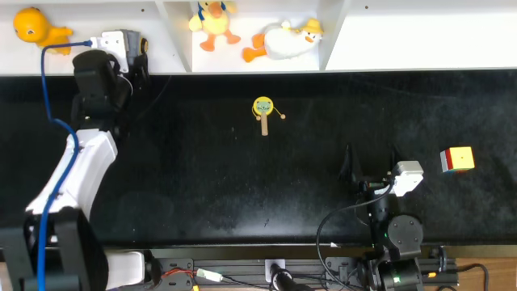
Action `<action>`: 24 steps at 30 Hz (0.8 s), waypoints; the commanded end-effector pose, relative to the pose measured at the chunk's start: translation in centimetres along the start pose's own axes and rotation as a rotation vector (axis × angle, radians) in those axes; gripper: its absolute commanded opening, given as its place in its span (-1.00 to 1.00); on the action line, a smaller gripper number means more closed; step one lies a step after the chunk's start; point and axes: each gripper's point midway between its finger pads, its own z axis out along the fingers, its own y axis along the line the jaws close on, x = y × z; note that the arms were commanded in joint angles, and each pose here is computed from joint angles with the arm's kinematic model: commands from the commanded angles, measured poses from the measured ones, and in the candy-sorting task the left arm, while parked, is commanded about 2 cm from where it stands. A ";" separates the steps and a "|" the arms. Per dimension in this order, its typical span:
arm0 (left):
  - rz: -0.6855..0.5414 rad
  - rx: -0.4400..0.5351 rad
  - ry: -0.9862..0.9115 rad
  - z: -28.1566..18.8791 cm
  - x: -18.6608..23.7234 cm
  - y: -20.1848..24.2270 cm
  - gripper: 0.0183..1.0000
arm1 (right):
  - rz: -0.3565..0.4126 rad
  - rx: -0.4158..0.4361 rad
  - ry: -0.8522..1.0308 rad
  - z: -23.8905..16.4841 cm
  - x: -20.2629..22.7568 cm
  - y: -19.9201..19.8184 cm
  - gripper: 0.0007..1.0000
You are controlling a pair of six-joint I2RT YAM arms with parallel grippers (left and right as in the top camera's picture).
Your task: Store Toys
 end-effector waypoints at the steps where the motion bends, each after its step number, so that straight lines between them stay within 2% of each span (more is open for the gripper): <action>1: -0.013 0.011 -0.074 0.4 -2.2 -0.3 -0.81 | -0.007 0.003 0.000 0.0 0.4 -0.1 0.99; 8: -0.085 0.010 -0.098 1.1 -3.1 -0.1 -0.86 | -0.007 0.003 0.000 0.0 0.4 -0.1 0.99; 24: -0.085 0.001 0.020 5.5 -3.4 0.0 -0.86 | -0.007 0.003 0.000 0.0 0.4 -0.1 0.99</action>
